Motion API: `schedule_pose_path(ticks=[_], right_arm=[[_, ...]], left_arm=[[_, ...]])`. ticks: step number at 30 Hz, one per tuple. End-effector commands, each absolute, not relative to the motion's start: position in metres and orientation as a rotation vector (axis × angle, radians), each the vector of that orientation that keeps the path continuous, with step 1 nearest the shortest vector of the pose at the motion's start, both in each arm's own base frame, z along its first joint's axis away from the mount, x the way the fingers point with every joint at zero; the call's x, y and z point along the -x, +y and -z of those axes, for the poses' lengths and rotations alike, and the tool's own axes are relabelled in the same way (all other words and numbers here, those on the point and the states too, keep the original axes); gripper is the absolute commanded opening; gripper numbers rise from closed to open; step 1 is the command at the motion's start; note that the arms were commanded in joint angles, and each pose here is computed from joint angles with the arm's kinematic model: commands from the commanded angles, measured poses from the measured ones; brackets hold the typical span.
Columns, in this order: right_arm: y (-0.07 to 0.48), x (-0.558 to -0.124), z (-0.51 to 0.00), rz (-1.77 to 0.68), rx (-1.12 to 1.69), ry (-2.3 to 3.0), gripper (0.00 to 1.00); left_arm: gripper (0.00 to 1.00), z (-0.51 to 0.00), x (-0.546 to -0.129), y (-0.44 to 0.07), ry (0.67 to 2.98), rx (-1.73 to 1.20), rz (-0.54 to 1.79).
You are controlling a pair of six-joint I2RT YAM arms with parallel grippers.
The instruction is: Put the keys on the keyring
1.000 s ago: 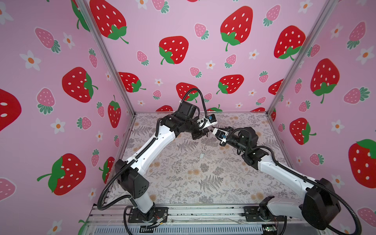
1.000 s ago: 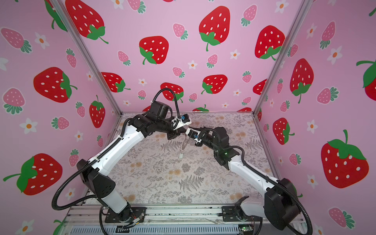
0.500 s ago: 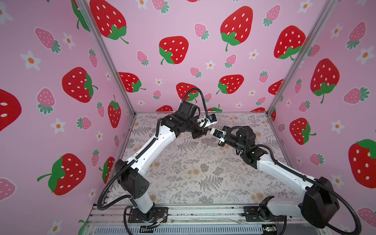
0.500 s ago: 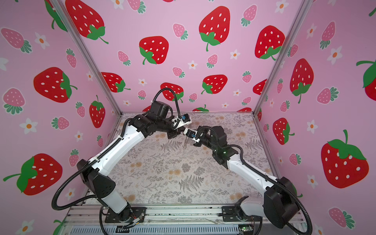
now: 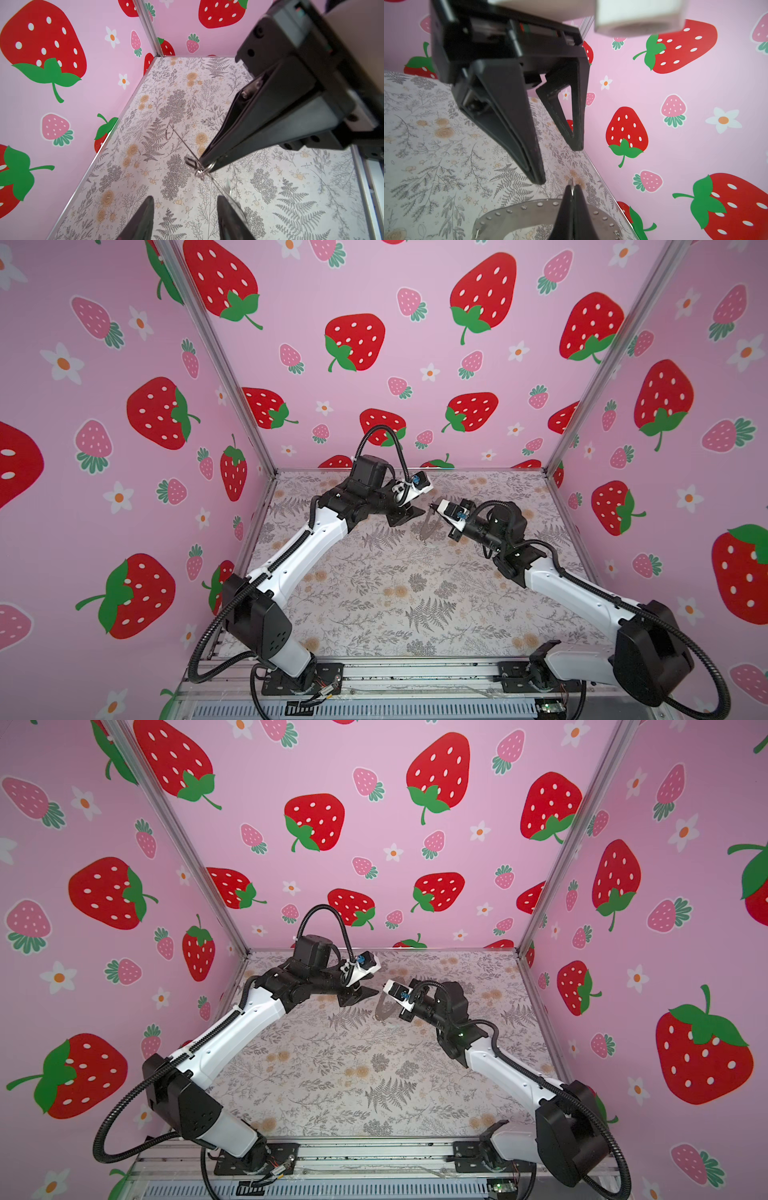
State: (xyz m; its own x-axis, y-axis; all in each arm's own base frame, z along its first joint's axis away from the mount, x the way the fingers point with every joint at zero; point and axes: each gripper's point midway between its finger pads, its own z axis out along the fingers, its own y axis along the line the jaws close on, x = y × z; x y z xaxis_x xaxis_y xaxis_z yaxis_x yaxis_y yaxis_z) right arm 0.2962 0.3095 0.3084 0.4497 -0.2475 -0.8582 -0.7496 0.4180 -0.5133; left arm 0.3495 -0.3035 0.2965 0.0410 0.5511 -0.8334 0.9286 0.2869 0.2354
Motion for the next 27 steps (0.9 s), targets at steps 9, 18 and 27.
schedule_pose_path(ticks=[9, 18, 27], right_arm=[[0.297, -0.274, -0.359, -0.559, 0.979, 0.926, 0.00], [0.293, -0.271, -0.369, -0.650, 0.901, 0.892, 0.00], [0.291, -0.275, -0.371, -0.667, 0.866, 0.900, 0.00]], left_arm=[[0.48, -0.302, -0.337, -0.322, 1.513, -1.349, 0.691], [0.45, -0.303, -0.343, -0.329, 1.496, -1.313, 0.710], [0.41, -0.310, -0.331, -0.341, 1.409, -1.339, 0.750]])
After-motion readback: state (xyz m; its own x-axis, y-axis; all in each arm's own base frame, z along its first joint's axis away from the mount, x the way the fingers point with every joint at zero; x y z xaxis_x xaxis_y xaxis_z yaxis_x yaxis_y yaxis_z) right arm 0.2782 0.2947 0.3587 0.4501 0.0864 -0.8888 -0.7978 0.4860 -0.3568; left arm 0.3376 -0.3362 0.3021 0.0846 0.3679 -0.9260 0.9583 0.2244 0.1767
